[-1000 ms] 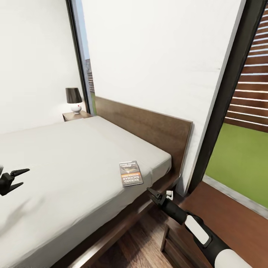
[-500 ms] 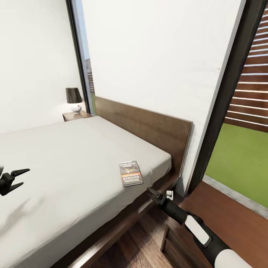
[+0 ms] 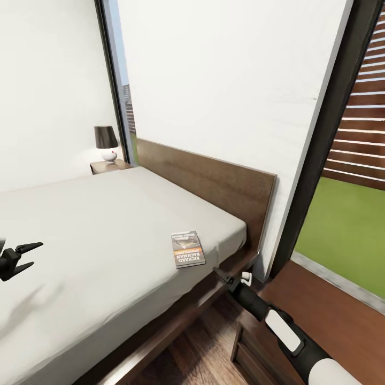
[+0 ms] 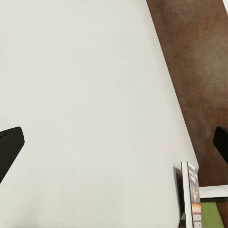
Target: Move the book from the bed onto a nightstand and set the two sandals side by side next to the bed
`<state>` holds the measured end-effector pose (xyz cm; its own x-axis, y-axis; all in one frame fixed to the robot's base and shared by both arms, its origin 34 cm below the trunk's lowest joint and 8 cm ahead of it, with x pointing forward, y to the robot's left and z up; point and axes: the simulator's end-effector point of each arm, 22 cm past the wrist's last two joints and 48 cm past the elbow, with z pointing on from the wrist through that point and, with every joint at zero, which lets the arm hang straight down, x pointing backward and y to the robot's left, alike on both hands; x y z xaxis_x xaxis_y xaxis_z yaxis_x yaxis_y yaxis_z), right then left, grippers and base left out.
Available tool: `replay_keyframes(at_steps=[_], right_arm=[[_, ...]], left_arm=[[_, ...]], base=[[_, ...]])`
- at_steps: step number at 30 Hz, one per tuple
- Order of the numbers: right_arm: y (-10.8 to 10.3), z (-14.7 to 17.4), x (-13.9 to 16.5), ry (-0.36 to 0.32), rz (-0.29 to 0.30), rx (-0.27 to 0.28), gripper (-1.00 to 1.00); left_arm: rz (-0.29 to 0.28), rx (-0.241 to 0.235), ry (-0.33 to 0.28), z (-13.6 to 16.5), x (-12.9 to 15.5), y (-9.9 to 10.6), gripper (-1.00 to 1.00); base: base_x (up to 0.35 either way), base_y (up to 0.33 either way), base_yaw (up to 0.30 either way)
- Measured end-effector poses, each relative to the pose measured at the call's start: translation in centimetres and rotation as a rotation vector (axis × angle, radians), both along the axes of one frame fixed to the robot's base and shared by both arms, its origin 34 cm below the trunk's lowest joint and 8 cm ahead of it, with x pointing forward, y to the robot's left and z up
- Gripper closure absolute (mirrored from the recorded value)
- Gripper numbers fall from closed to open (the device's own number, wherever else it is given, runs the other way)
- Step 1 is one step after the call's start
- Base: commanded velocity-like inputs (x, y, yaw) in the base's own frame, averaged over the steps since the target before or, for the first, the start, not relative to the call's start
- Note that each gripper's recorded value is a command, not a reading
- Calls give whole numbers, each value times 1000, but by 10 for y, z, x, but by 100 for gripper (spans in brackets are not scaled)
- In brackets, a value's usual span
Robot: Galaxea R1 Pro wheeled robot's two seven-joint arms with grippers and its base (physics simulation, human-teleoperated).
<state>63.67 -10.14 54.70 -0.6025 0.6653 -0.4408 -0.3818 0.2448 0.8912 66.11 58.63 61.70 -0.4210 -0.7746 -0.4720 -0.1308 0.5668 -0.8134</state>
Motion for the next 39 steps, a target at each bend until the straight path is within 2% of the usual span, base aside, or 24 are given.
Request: replay_keyframes(at_steps=[4,9,39], right_arm=[[-6,-8,7,12,-44,-36,-100],[-8,-13,11,26,-70,-60,-100],[-4,-14,12,33,-80,-56,-100]], left_arm=[[0,0,0,0,0,0,-100],[0,0,0,0,0,0,-100],[0,0,0,0,0,0,-100]], base=[[0,0,0],[0,0,0],[0,0,0]])
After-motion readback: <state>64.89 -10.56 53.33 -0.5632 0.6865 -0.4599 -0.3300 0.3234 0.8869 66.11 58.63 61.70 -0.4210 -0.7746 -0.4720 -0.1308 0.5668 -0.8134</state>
